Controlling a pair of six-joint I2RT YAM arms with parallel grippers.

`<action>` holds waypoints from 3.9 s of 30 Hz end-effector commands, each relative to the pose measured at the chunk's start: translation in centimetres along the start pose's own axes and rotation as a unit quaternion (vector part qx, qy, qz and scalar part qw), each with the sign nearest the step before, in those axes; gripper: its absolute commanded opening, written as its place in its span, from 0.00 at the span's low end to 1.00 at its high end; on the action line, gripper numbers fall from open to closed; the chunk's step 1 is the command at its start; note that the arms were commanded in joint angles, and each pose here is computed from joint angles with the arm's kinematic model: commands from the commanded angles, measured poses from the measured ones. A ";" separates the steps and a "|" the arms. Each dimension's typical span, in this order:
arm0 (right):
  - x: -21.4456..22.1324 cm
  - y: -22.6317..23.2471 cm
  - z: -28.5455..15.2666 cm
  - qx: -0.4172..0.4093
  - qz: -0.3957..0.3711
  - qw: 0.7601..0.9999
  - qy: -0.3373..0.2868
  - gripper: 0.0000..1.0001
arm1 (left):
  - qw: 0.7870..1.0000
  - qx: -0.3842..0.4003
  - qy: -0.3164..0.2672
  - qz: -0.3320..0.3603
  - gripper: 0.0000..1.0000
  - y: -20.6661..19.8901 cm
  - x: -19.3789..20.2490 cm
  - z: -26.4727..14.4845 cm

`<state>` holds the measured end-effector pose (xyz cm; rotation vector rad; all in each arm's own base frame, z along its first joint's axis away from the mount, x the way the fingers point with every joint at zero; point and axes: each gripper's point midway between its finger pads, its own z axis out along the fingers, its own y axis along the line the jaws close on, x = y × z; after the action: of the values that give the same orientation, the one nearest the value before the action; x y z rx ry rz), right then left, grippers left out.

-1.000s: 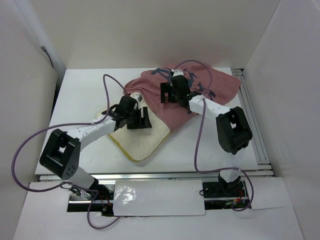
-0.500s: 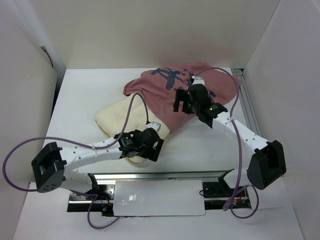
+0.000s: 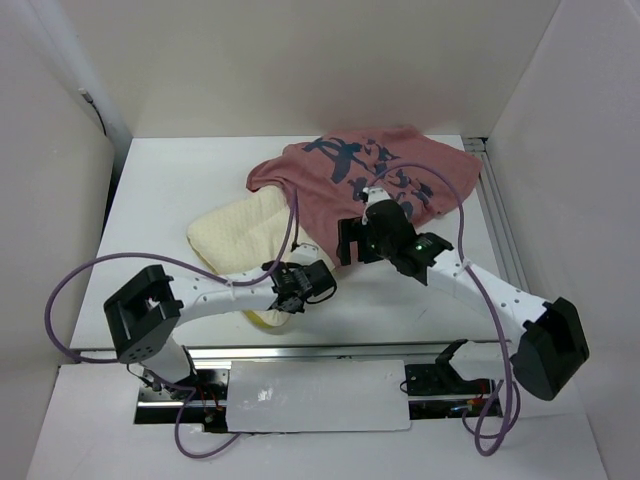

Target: Put the pillow into the pillowcase

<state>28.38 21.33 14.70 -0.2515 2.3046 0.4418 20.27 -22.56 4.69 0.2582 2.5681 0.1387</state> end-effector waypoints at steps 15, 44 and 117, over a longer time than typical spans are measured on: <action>1.3 1.7 -1.1 0.047 -0.043 0.998 -0.030 0.75 | 0.949 0.204 -0.235 -0.054 0.00 -1.2 -13.4 -15.1; -1.8 10.9 -3.5 -0.123 -0.107 0.987 -0.012 0.00 | 0.933 0.188 -0.285 -0.114 0.00 -2.0 -17.5 -16.0; -17.4 2.3 16.5 0.199 -0.169 0.964 -0.039 0.00 | 0.953 0.146 -0.037 -0.261 0.00 9.7 -15.2 9.2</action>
<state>50.93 31.93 10.84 -0.4612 2.2440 -0.1718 39.47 -15.60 7.28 -0.4129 2.5076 -0.4624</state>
